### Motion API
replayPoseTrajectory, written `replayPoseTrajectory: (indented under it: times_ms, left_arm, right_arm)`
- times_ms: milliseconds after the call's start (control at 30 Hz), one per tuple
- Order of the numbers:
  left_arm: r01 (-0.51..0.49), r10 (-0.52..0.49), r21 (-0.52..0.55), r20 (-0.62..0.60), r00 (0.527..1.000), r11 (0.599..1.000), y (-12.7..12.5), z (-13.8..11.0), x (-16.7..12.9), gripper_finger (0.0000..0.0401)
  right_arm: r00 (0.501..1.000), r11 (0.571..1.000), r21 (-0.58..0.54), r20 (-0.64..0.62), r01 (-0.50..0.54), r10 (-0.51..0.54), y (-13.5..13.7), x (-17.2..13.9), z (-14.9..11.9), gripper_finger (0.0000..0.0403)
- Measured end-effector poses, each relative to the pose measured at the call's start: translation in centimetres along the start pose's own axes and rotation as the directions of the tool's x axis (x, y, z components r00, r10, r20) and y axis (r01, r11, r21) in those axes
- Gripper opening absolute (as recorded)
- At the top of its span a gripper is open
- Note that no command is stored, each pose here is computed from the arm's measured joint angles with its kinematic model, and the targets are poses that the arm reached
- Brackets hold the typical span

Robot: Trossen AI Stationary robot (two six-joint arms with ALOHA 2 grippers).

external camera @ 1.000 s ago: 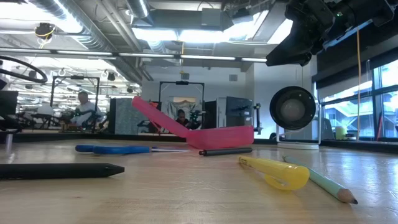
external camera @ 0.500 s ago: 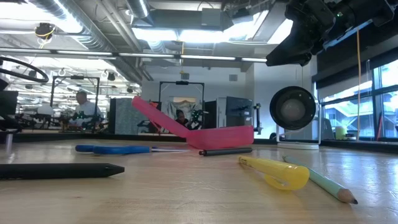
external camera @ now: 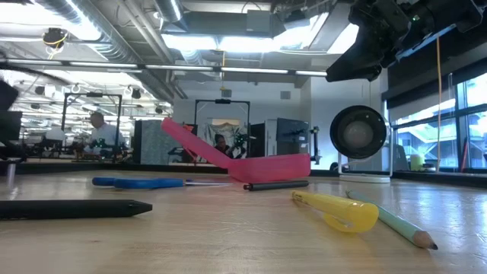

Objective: Pick & place school supplies into a supply box
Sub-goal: Put the black pen into the red supply box

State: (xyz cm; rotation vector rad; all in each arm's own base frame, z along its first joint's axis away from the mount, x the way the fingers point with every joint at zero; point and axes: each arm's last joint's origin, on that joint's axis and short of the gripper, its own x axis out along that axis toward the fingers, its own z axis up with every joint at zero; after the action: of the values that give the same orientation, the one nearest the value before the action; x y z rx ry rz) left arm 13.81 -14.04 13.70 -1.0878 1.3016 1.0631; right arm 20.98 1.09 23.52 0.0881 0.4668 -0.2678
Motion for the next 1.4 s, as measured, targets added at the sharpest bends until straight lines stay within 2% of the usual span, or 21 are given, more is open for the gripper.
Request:
replayPoseTrajectory:
  times_ms: [200,467,600,767,933,1033,1233,1300,1400]
  left_arm:
    - [0.177,-0.185,0.077,0.113,0.976,0.981,-1.3,-0.2,-0.5,0.0033]
    - [0.208,-0.22,0.086,0.164,0.962,0.974,-1.4,0.0,-0.6,0.0033]
    - [0.323,-0.342,0.123,0.207,0.916,0.938,-2.1,0.1,-1.1,0.0033]
    - [0.486,-0.541,0.246,0.28,0.793,0.839,-3.4,0.7,-2.9,0.0033]
    - [0.543,-0.672,0.407,0.328,0.664,0.735,-4.6,1.7,-4.9,0.0033]
    - [0.559,-0.751,0.513,0.327,0.574,0.651,-5.8,2.4,-6.3,0.0033]
    - [0.475,-0.875,0.742,0.33,0.354,0.472,-8.5,4.6,-9.1,0.0033]
    - [0.416,-0.889,0.79,0.354,0.292,0.451,-9.1,5.6,-9.8,0.0033]
    - [0.295,-0.884,0.837,0.402,0.24,0.461,-9.6,7.2,-10.4,0.0033]
  right_arm:
    - [1.0,1.0,0.0,0.0,0.0,0.0,0.0,0.0,0.0,0.0129]
    - [1.0,1.0,0.001,0.0,0.0,0.0,0.0,0.0,0.0,0.0129]
    - [1.0,1.0,0.0,0.0,0.0,0.0,0.0,0.0,0.0,0.0129]
    - [1.0,1.0,0.002,0.002,0.0,0.0,0.0,0.0,0.0,0.0129]
    - [1.0,1.0,0.004,0.009,-0.002,0.002,0.0,0.0,0.1,0.0129]
    - [1.0,1.0,-0.007,0.008,-0.004,0.004,0.0,0.1,0.1,0.0129]
    - [0.99,0.989,-0.068,0.036,-0.131,0.134,0.7,0.7,0.4,0.0129]
    - [0.976,0.973,-0.11,0.066,-0.201,0.209,1.2,1.3,0.7,0.0129]
    - [0.942,0.945,-0.157,0.129,-0.288,0.309,1.9,2.2,1.2,0.0129]
